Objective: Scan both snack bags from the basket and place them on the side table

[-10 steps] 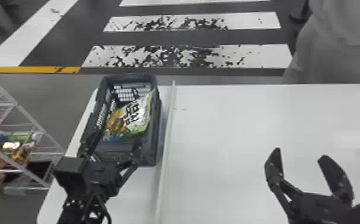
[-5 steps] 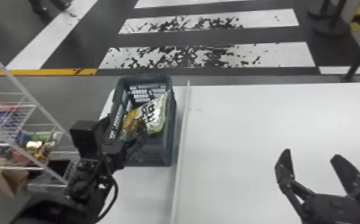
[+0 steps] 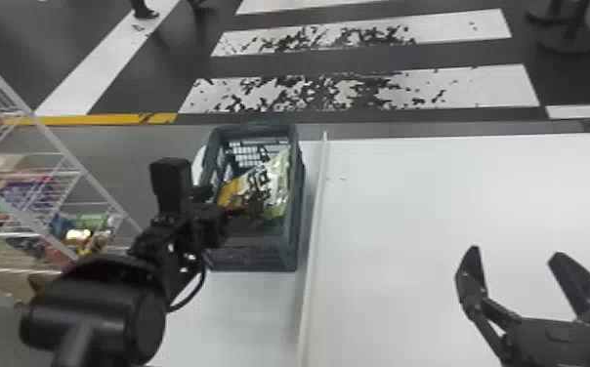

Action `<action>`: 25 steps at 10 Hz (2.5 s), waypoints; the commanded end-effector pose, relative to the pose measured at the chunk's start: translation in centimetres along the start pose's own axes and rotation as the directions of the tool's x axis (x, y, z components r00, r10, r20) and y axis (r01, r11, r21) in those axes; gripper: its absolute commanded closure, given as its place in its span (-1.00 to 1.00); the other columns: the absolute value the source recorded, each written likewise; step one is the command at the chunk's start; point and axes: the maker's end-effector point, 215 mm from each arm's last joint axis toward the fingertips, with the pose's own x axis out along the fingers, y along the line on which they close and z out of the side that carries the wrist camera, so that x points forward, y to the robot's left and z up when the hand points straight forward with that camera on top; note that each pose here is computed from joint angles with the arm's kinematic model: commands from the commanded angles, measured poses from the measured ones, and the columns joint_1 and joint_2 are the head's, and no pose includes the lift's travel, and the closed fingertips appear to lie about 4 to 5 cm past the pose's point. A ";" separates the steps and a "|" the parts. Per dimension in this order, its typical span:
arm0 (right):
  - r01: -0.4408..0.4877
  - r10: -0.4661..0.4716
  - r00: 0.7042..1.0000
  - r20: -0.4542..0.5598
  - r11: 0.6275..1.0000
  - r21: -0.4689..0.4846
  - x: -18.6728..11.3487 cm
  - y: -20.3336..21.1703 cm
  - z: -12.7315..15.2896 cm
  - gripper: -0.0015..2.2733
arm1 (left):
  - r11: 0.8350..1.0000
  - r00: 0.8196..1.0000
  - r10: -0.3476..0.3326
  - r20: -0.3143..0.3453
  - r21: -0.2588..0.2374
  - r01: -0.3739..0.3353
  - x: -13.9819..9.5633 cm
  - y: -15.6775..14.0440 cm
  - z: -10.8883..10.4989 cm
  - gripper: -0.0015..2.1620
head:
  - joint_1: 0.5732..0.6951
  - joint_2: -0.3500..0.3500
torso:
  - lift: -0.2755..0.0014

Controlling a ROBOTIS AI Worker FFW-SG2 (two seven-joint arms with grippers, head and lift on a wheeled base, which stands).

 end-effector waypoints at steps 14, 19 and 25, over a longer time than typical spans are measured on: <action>-0.049 0.049 0.999 -0.011 0.998 -0.026 -0.6 2.6 0.0 -0.89 | 0.978 0.946 -0.189 -0.262 -0.141 0.156 6.8 0.9 -4.6 0.98 | 1.00 0.72 | 0.45; -0.058 0.057 0.998 -0.013 0.998 -0.034 -0.8 3.1 0.0 -0.89 | 0.939 0.969 -0.231 -0.086 -0.282 0.199 3.6 3.1 -0.2 0.98 | 1.00 0.78 | 0.45; -0.061 0.060 0.998 -0.008 0.997 -0.045 -1.0 3.7 0.1 -0.89 | 0.909 0.951 -0.292 0.101 -0.280 0.309 -2.5 0.0 8.4 0.98 | 1.00 0.81 | 0.45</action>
